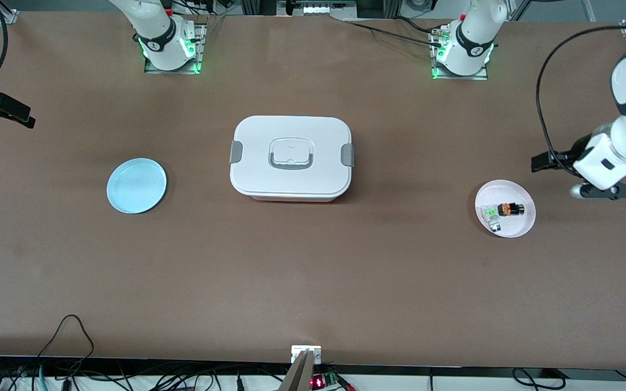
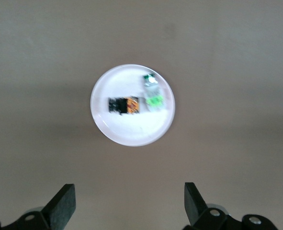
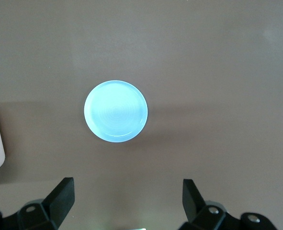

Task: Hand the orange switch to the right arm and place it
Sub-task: 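Lower the left gripper onto the orange switch in the pink dish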

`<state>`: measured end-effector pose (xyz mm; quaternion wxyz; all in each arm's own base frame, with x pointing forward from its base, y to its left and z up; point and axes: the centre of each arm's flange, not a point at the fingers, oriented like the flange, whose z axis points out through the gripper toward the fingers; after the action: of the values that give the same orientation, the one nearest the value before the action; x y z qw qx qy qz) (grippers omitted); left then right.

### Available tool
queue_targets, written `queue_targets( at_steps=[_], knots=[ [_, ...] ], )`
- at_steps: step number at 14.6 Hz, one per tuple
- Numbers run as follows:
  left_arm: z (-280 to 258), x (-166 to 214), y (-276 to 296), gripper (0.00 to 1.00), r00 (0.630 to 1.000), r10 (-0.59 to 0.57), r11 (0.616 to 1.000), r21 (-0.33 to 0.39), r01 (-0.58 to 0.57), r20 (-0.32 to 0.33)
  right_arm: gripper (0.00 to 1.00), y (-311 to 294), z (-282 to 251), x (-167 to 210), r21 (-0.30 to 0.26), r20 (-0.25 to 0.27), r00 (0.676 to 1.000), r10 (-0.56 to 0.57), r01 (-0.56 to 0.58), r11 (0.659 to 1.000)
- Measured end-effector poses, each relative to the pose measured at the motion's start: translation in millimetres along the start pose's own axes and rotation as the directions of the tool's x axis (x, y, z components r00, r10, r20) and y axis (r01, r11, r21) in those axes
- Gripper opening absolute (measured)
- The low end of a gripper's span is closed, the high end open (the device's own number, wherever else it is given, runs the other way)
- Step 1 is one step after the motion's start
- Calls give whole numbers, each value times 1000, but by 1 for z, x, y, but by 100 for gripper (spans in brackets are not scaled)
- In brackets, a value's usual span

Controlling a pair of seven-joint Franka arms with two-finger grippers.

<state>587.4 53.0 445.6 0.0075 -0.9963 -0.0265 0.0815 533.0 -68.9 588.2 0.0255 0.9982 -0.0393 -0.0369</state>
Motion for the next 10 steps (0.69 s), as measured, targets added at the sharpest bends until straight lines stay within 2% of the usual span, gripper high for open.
queue_targets(
  at_steps=[5, 10],
  knots=[
    [67, 28, -38, 100, 998, -67, 997, -31, 68, 12, 100, 0, 0, 0, 0, 0, 1000, 0, 0, 1000],
    [141, 30, -23, 100, 993, -49, 998, -36, 46, -111, 100, 0, 0, 0, 0, 1, 1000, 0, 0, 1000]
  ],
)
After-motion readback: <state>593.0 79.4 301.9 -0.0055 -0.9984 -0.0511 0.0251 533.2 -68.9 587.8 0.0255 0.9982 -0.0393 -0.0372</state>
